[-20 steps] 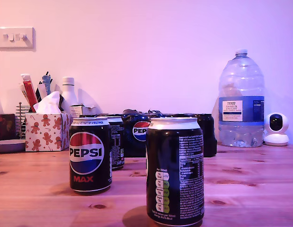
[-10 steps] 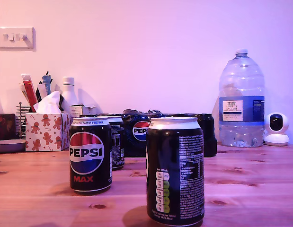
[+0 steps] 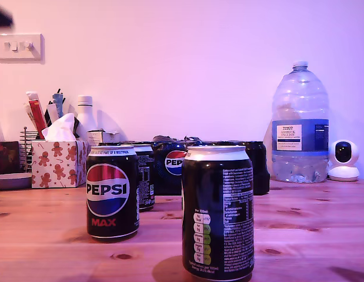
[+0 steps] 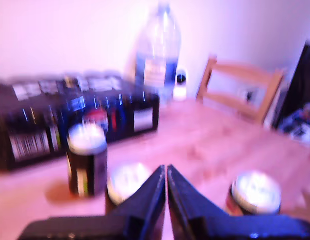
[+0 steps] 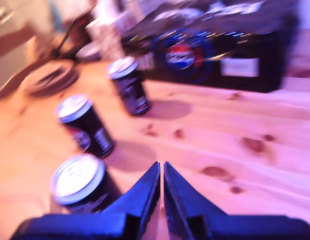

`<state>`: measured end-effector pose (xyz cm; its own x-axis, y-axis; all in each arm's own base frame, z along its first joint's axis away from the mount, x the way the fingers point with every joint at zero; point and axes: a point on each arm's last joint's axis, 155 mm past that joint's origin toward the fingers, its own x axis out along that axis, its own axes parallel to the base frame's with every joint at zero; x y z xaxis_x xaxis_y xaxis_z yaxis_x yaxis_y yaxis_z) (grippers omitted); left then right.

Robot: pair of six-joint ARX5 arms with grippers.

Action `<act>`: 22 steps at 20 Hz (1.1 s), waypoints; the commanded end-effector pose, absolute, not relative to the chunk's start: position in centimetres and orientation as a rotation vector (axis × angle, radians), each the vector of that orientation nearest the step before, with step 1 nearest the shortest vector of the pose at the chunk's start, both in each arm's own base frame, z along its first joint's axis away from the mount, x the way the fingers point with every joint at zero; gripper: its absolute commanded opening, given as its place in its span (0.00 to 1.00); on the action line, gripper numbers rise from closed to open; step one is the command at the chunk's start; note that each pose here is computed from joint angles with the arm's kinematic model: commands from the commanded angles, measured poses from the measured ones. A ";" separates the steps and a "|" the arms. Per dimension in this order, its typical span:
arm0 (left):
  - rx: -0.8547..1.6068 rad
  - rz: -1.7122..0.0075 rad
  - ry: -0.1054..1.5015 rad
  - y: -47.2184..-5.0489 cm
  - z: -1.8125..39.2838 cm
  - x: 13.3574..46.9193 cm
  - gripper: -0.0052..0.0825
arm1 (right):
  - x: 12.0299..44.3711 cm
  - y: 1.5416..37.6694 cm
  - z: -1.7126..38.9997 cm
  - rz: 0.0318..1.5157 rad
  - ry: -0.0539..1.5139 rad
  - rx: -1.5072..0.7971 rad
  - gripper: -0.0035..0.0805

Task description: Stack up the Pepsi cans on top of each other

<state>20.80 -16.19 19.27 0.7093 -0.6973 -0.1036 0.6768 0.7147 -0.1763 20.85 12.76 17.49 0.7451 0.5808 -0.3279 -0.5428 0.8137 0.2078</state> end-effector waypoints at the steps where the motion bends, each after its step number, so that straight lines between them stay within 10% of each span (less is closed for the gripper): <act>1: -0.112 -0.779 0.187 -16.6 18.1 20.8 0.03 | 20.8 13.4 16.8 0.646 0.409 0.080 0.03; 11: -0.017 -0.831 0.274 -18.8 14.8 22.2 0.07 | 20.2 16.7 15.7 0.779 0.452 0.022 0.03; 16: -0.018 -0.757 0.347 -18.3 12.7 23.7 0.75 | 20.5 16.9 15.1 0.779 0.481 0.019 0.03; 22: 0.030 -0.766 0.389 -19.0 10.6 24.5 0.81 | 20.5 17.0 14.8 0.778 0.493 0.019 0.03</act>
